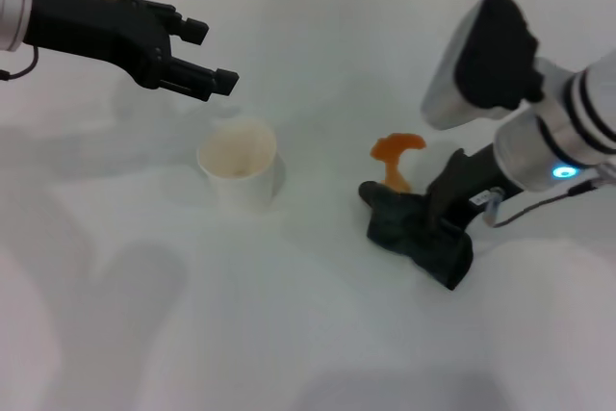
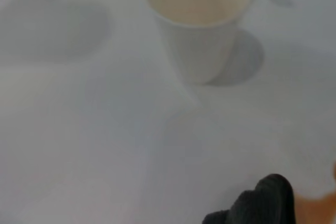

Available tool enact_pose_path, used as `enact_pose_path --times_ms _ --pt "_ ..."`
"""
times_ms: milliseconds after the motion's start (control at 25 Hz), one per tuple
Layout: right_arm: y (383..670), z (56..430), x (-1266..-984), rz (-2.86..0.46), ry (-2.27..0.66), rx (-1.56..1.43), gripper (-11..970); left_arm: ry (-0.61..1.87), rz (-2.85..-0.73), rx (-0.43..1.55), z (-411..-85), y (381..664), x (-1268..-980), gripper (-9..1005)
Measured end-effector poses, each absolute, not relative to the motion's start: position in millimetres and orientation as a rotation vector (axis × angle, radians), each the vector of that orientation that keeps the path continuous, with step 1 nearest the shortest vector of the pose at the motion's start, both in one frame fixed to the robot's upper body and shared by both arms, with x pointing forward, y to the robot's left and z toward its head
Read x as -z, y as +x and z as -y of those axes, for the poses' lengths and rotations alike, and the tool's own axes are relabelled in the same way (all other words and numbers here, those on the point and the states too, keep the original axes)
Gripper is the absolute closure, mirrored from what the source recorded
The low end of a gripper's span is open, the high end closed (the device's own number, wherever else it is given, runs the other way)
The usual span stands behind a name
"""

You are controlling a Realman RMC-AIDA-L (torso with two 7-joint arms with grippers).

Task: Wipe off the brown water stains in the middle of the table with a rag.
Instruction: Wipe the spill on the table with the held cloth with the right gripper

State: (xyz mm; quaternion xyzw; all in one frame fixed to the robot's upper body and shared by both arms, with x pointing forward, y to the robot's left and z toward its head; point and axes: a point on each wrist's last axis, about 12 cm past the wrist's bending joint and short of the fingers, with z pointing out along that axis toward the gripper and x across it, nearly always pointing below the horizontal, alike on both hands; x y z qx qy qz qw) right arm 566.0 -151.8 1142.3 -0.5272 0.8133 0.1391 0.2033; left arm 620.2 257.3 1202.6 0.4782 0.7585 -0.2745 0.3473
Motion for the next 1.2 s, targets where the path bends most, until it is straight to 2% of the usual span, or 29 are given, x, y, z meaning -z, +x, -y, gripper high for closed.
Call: enact_pose_path --times_ms 320,560,1200 --pt "575.6 122.0 -1136.7 -2.202 -1.621 -0.297 861 1.25 -1.959 0.728 -253.3 621.0 -1202.0 135" --pt "584.8 111.3 -1141.7 -2.121 -1.612 -0.239 861 1.249 -1.96 0.728 -253.0 621.3 -1202.4 135" --pt "617.8 135.3 -1123.8 -2.086 -1.417 0.003 860 1.246 -1.96 0.73 -251.4 622.5 -1202.1 134"
